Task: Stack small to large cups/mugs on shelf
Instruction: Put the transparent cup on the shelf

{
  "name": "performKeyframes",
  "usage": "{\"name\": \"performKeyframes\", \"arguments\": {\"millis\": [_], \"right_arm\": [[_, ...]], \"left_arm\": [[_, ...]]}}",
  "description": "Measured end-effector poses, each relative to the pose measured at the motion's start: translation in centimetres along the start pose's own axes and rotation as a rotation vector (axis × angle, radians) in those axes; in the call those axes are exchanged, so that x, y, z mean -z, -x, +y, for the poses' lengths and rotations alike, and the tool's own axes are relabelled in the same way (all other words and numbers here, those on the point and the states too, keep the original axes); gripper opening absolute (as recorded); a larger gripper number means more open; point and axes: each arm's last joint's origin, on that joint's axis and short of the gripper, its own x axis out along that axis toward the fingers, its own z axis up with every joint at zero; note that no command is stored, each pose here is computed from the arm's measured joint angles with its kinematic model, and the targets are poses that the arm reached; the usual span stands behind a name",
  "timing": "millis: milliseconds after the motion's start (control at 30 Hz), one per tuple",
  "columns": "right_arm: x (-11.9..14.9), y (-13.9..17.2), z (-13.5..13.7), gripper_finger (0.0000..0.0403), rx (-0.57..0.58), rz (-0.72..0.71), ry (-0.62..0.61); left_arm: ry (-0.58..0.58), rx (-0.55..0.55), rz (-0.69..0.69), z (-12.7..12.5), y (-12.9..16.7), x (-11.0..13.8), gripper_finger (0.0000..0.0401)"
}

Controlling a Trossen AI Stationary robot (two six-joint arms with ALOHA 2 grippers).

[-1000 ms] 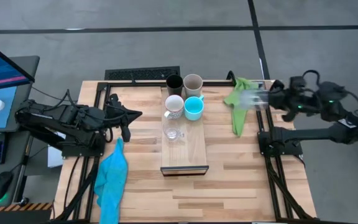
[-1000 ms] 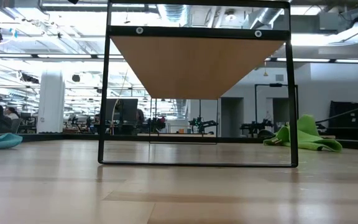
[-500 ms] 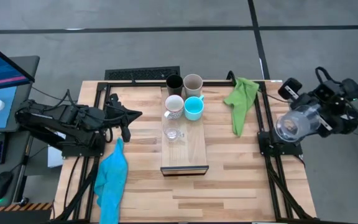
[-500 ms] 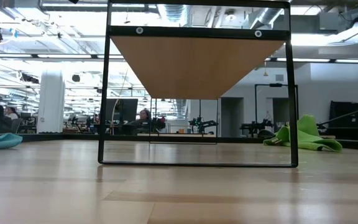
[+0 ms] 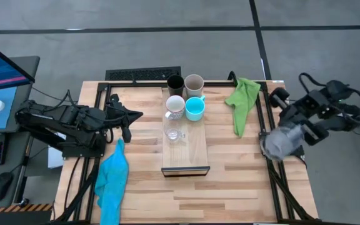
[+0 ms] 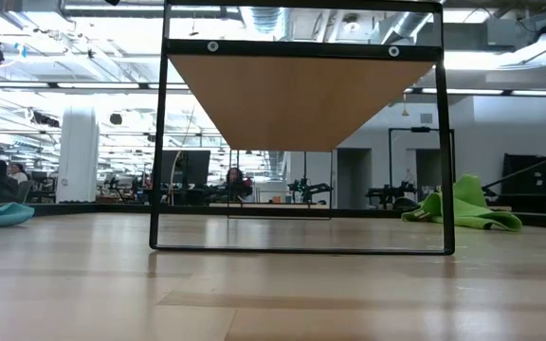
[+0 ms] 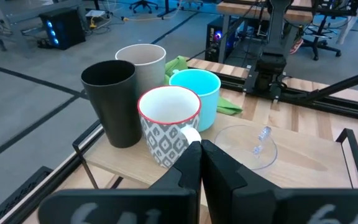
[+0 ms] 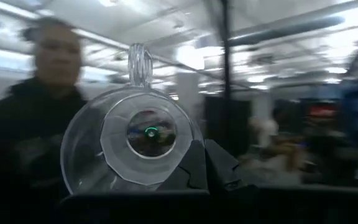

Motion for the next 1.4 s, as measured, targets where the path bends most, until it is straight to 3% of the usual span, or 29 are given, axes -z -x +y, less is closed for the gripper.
{"name": "performKeyframes", "arguments": {"millis": [133, 300, 433, 633, 767, 900, 1067, 1200, 1400], "right_arm": [[-0.1, -1.3, -0.1, 0.0, -0.143, -0.006, 0.006], [-1.8, -2.4, 0.0, 0.0, -0.171, -0.038, 0.043], [-4.2, -3.0, 0.1, 0.0, -0.144, -0.143, 0.188], [-8.4, -2.2, 0.1, 0.0, 0.172, -0.38, 0.441], [-9.9, -1.9, -0.1, 0.0, 0.392, -0.551, 0.555], [-10.8, -1.3, -0.4, 0.0, 0.666, -0.627, 0.65], [-10.7, -1.5, -1.4, 0.0, 1.045, -0.501, 0.76], [-10.4, -1.9, -2.2, 0.0, 1.329, -0.403, 0.755], [-9.7, -2.8, -3.0, 0.0, 1.538, -0.172, 0.789]], "left_arm": [[0.003, 0.0, 0.0, 0.0, 0.0, 0.0, 0.0], [0.004, 0.0, 0.0, 0.0, 0.0, 0.0, 0.0], [0.028, -0.035, -0.01, 0.1, 0.0, 0.0, 0.0], [0.053, -0.078, -0.024, 0.2, 0.0, -0.1, 0.0], [0.081, -0.078, -0.025, 0.2, 0.0, -0.1, 0.0], [0.086, -0.078, -0.028, 0.2, 0.0, -0.1, 0.0], [0.096, -0.079, -0.032, 0.2, 0.0, -0.1, 0.0], [0.117, -0.1, -0.041, 0.3, 0.0, -0.1, 0.0], [0.142, -0.101, -0.043, 0.3, 0.0, -0.2, 0.0]]}}
